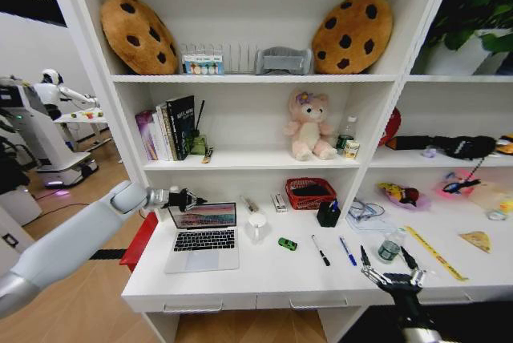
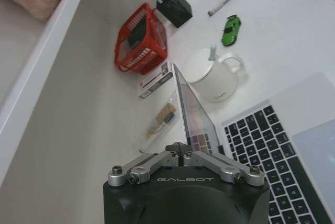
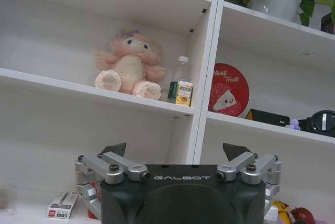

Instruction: Organize the objects on the table.

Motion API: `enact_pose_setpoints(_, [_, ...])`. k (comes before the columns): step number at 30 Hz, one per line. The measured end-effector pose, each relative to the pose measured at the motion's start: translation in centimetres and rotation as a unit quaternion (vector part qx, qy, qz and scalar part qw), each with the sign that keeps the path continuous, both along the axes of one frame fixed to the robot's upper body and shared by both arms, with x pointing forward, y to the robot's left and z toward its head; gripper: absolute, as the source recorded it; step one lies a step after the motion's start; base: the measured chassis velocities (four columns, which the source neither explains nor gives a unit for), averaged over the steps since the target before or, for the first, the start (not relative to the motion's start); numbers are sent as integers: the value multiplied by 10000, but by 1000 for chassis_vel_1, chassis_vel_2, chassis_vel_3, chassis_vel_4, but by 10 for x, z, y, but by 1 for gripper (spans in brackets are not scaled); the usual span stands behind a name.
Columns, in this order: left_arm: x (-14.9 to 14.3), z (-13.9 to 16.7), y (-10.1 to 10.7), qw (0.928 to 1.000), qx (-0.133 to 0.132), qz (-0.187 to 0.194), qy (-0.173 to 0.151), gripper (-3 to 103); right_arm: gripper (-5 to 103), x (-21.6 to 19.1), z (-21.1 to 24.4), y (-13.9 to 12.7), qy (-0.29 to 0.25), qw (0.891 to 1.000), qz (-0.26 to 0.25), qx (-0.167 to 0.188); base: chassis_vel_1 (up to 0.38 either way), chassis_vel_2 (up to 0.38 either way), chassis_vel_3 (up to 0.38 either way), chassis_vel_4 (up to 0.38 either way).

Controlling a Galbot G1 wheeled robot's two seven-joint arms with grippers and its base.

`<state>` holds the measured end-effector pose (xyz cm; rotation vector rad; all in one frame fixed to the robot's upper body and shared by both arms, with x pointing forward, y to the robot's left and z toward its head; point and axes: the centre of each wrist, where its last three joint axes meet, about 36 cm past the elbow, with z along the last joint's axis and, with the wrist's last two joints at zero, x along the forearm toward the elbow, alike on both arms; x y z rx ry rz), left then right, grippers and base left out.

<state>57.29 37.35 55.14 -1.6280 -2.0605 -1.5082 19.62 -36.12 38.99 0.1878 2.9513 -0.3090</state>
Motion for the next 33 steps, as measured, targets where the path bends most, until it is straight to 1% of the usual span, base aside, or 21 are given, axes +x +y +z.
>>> enact_pose_setpoints(3, [-14, 4, 3, 9998, 164, -140, 47, 0, 100, 3, 2, 1, -31, 10000, 13, 5, 0, 0, 0, 0])
enact_pose_setpoints(5, [-27, 4, 5, 9997, 127, -148, 142, 0, 100, 4, 2, 3, -46, 10000, 29, 14, 0, 0, 0, 0])
enact_pose_setpoints(6, [-27, 4, 5, 9997, 127, -148, 142, 0, 100, 4, 2, 3, -46, 10000, 29, 14, 0, 0, 0, 0])
enact_pose_setpoints(7, [-37, 4, 6, 9996, 89, -135, 233, 0, 100, 4, 2, 5, -57, 10000, 45, 23, 0, 0, 0, 0])
enact_pose_setpoints(8, [-47, 3, 6, 9994, 93, -156, 302, 0, 100, 5, 2, 7, -73, 9999, 63, 33, 0, 0, 0, 0])
enact_pose_setpoints(10, [-54, 2, 6, 9991, 123, -177, 352, 0, 100, 6, 3, 9, -92, 9999, 77, 35, 0, 0, 0, 0])
enact_pose_setpoints(11, [-66, 1, 7, 9988, 159, -212, 410, 0, 100, 8, 4, 11, -116, 9999, 92, 37, 0, 0, 0, 0])
enact_pose_setpoints(12, [-66, 1, 7, 9988, 159, -212, 410, 0, 100, 8, 4, 11, -116, 9999, 92, 37, 0, 0, 0, 0])
enact_pose_setpoints(14, [-86, -10, 10, 9978, 258, -218, 575, 0, 100, 10, 8, 14, -178, 9998, 103, 33, 0, 0, 0, 0])
enact_pose_setpoints(17, [-92, -16, 11, 9973, 300, -208, 638, 0, 100, 9, 9, 15, -191, 9998, 101, 33, 0, 0, 0, 0])
enact_pose_setpoints(19, [-102, -31, 16, 9964, 339, -144, 758, 0, 100, 7, 12, 16, -193, 9998, 90, 19, 0, 0, 0, 0])
enact_pose_setpoints(21, [-105, -33, 17, 9963, 325, -155, 784, 0, 100, 6, 13, 16, -189, 9998, 87, 7, 0, 0, 0, 0])
enact_pose_setpoints(23, [-109, -20, 18, 9969, 278, -207, 712, 0, 100, 2, 14, 17, -177, 9998, 84, -16, 0, 0, 0, 0])
enact_pose_setpoints(24, [-109, -20, 18, 9969, 278, -207, 712, 0, 100, 2, 14, 17, -177, 9998, 84, -16, 0, 0, 0, 0])
enact_pose_setpoints(26, [-109, -2, 19, 9975, 211, -234, 629, 0, 100, 1, 14, 18, -177, 9998, 85, -34, 0, 0, 0, 0])
enact_pose_setpoints(27, [-107, 9, 20, 9982, 123, -204, 551, 0, 100, 1, 14, 20, -181, 9998, 92, -35, 0, 0, 0, 0])
enact_pose_setpoints(28, [-107, 9, 20, 9982, 123, -204, 551, 0, 100, 1, 14, 20, -181, 9998, 92, -35, 0, 0, 0, 0])
enact_pose_setpoints(29, [-104, 15, 21, 9987, 49, -162, 475, 0, 100, 1, 14, 21, -182, 9998, 97, -32, 0, 0, 0, 0])
enact_pose_setpoints(30, [-100, 21, 22, 9994, -26, -82, 348, 0, 100, 1, 14, 22, -184, 9998, 102, -30, 0, 0, 0, 0])
enact_pose_setpoints(31, [-82, 12, 23, 9979, -425, 445, -177, 0, 100, 1, 14, 23, -192, 9998, 106, -37, 0, 0, 0, 0])
enact_pose_setpoints(33, [-75, -2, 22, 9957, -575, 664, -291, 0, 100, 1, 15, 21, -195, 9998, 90, -40, 0, 0, 0, 0])
